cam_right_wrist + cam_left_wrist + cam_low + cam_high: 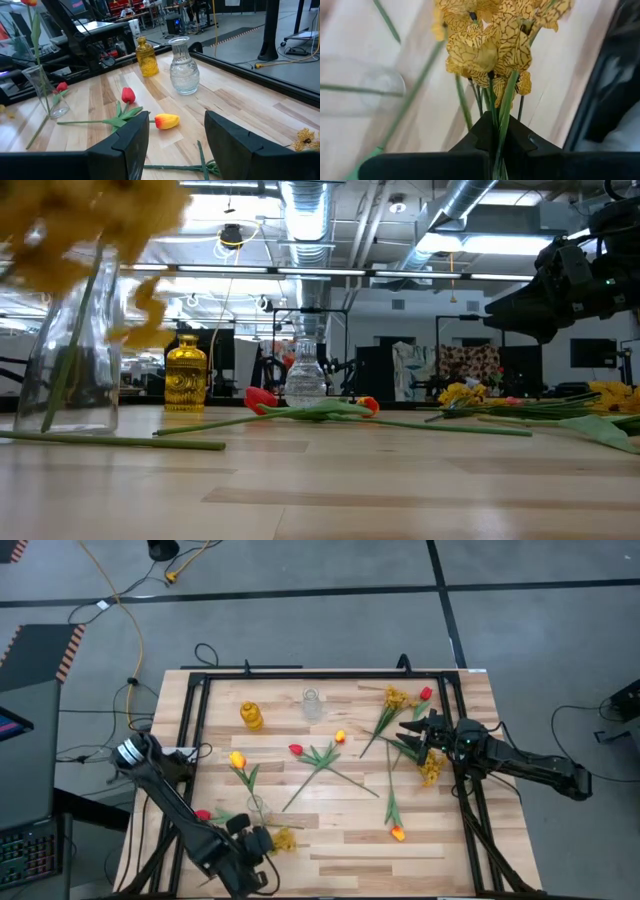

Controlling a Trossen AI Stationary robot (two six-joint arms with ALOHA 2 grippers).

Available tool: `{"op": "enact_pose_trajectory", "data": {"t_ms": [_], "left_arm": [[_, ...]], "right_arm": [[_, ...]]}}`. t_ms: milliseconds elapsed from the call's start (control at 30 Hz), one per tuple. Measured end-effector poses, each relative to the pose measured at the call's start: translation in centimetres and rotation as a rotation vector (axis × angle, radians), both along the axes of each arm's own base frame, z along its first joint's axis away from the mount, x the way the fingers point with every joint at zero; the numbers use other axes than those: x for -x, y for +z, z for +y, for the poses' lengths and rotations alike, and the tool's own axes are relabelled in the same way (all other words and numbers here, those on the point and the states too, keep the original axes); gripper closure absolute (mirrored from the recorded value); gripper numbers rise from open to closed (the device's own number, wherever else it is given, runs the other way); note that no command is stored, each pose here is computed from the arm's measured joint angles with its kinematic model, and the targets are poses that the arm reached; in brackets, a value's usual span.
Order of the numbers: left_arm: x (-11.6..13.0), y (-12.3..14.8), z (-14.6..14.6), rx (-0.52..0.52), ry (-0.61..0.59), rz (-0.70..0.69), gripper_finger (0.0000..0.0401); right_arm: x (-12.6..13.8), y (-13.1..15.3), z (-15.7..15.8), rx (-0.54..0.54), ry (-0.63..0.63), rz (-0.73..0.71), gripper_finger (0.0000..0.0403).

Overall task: Sort flowers into vase by color
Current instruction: Put the bottom yellow flowers into the top transparent vase

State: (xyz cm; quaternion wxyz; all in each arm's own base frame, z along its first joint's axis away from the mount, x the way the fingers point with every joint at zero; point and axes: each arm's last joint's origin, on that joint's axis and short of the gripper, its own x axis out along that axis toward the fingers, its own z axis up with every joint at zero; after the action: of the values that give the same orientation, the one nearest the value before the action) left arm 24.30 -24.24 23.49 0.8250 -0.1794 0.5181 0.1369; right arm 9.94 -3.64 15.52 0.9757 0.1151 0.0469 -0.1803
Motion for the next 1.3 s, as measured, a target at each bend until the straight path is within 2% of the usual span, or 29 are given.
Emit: {"op": "enact_pose_trajectory", "data": {"t_ms": [267,467,633,1067,1167,1300], "left_arm": [[1.0,6.5,3.0,-0.023,0.056,-0.325,0.0394],[1.8,11.3,6.0,-0.078,0.073,-0.569,0.0394],[1.8,14.7,8.5,-0.125,0.036,-0.728,0.0394],[1.9,20.5,17.3,-0.276,-0.119,-0.968,0.0394],[1.7,21.1,19.1,-0.302,-0.156,-1.004,0.0394],[1.2,21.1,21.5,-0.319,-0.197,-1.005,0.0394]], "right_arm": [[0.0,0.0,0.0,0.0,0.0,0.0,0.0182],[0.0,0.2,0.0,-0.026,0.001,-0.03,0.0182],[-0.2,0.8,0.3,-0.03,0.048,-0.097,0.0182],[-0.3,3.8,1.8,0.065,0.214,-0.393,0.0182],[-0.5,4.4,2.0,0.075,0.233,-0.438,0.0182],[-1.1,6.0,2.1,0.072,0.252,-0.43,0.0182]]}}
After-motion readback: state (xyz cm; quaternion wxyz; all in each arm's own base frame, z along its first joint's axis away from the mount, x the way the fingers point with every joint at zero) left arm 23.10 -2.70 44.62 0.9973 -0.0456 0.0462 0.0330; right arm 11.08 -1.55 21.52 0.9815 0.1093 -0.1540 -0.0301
